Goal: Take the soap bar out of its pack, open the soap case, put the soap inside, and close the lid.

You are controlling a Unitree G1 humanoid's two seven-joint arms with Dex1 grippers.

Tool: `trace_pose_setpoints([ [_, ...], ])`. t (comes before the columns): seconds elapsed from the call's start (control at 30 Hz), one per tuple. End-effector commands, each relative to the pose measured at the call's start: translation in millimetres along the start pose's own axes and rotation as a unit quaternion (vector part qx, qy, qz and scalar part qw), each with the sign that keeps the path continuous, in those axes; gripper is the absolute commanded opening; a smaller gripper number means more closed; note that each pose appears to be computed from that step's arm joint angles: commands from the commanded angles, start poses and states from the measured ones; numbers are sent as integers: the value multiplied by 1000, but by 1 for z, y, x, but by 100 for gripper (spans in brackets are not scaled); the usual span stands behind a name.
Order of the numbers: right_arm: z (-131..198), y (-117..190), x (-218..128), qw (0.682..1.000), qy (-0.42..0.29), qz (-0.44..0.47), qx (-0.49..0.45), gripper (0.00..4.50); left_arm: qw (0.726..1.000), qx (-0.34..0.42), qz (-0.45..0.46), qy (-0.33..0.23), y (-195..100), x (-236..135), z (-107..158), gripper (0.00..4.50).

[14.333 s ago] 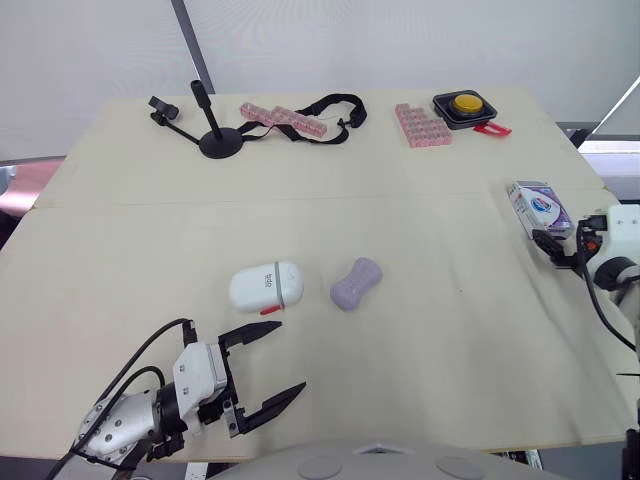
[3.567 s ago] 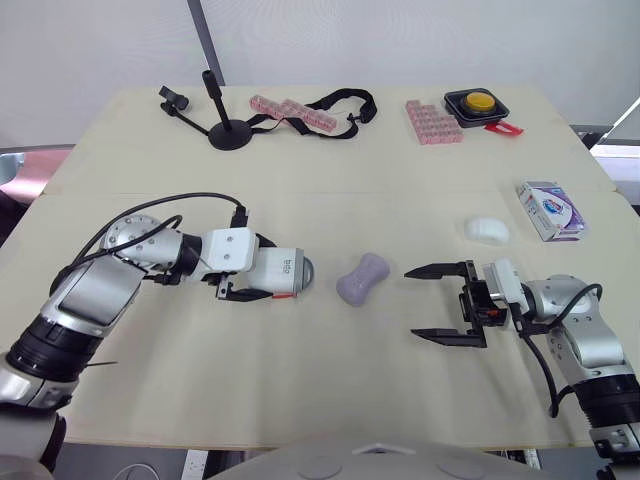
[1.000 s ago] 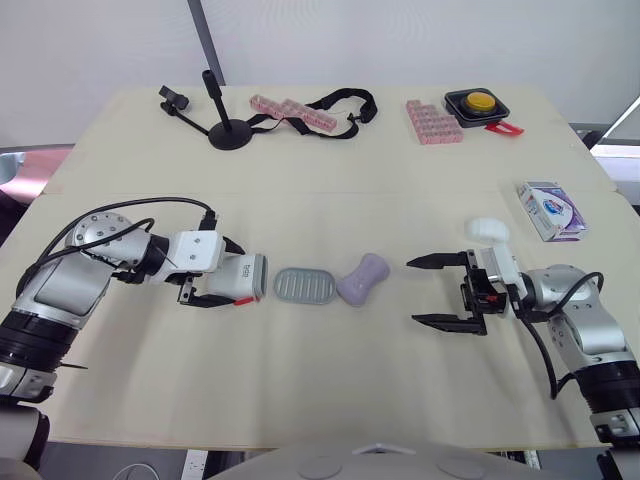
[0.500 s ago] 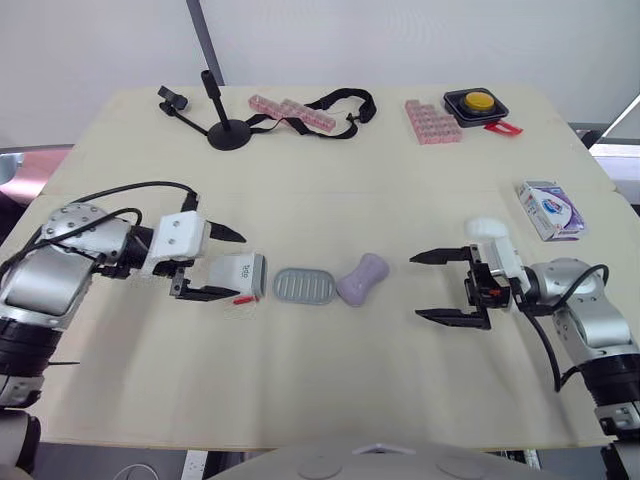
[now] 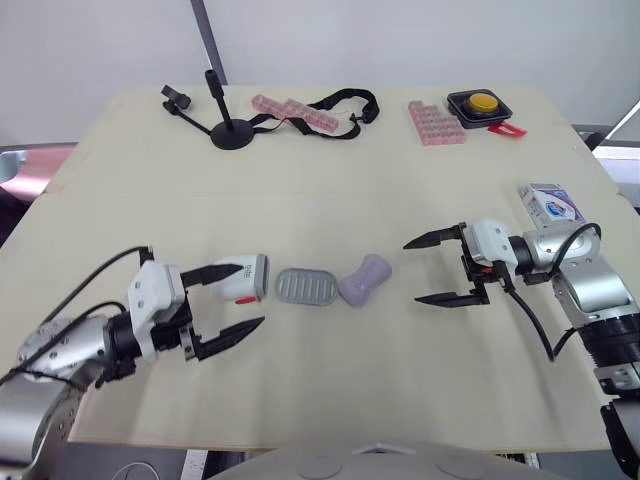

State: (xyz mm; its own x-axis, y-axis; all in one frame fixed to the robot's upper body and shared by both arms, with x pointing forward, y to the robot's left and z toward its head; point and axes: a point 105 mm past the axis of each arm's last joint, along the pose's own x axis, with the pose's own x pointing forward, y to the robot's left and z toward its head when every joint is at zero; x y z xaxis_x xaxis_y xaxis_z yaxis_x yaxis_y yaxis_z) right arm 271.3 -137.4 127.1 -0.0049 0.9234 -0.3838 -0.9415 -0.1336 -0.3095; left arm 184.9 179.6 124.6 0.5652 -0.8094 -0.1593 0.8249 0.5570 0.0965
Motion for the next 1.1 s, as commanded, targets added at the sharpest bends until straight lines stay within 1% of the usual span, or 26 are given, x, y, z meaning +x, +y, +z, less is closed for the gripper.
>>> trace_pose_setpoints([
  [0.03, 14, -6, 4, 998, 22, 37, -48, 450, 1000, 31, -3, -1, -16, -5, -1, 450],
  [0.2, 26, -16, 21, 991, 55, 86, -90, 450, 999, 12, -6, 31, -37, -13, -34, 450],
  [0.3, 29, -17, 31, 985, 69, 117, -109, 450, 999, 18, -21, 36, -48, -13, -46, 450],
  [0.37, 30, -18, 42, 979, 77, 138, -127, 450, 999, 24, -23, 34, -49, -12, -50, 450],
  [0.6, 28, -25, 69, 962, 112, 193, -155, 450, 999, 34, -33, 10, -55, -7, -46, 450],
  [0.87, 22, -31, 81, 948, 145, 232, -164, 450, 998, 42, -43, 4, -64, -5, -43, 450],
  [1.1, 23, -35, 94, 941, 151, 257, -156, 450, 998, 43, -40, 7, -67, -7, -44, 450],
])
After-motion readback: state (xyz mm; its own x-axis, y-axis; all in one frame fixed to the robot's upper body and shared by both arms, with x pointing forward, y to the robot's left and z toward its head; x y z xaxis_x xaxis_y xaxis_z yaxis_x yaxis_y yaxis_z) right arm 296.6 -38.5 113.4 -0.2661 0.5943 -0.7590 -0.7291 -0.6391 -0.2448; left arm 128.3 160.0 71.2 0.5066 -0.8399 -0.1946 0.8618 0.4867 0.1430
